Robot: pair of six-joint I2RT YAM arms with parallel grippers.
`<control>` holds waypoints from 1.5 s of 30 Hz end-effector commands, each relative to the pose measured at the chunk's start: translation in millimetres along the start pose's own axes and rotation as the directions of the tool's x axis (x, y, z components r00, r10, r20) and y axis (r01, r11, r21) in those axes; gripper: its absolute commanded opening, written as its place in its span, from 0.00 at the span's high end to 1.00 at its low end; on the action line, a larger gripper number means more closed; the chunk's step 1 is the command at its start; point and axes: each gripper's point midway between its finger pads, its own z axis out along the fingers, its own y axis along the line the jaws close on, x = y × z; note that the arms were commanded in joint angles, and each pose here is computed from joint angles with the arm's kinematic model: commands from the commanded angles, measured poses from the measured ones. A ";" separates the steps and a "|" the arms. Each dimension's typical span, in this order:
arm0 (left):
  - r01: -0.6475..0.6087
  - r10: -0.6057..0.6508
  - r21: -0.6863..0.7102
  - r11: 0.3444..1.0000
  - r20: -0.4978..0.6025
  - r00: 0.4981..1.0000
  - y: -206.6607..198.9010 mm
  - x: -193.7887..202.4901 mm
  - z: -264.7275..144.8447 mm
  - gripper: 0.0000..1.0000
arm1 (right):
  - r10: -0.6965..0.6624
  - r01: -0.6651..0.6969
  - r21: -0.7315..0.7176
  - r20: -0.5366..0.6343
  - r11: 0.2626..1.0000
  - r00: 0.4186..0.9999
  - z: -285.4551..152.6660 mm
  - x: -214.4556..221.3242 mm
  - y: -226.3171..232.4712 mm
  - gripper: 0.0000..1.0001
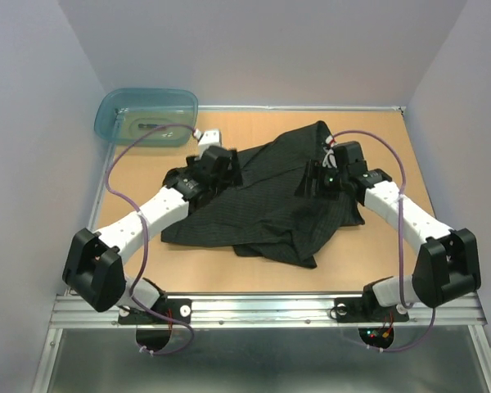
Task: Fold and stack the long sleeve shirts
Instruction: Flatten the shirt out
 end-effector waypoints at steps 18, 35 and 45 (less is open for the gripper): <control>0.199 -0.301 -0.299 0.933 -0.346 0.889 148.1 158.7 45.8 0.10 | 0.262 -0.260 0.418 0.053 0.871 0.964 86.1 14.5 -130.2 0.57; 0.262 -0.300 -0.228 0.938 -0.152 0.942 135.3 72.9 11.4 0.05 | -0.496 0.495 -0.016 -0.026 0.869 0.868 13.0 55.0 64.1 0.23; 0.314 -0.349 -0.253 0.915 -0.108 0.931 153.9 89.1 -36.1 0.05 | -0.657 0.661 -0.055 -0.192 0.749 0.729 2.3 185.6 92.5 0.25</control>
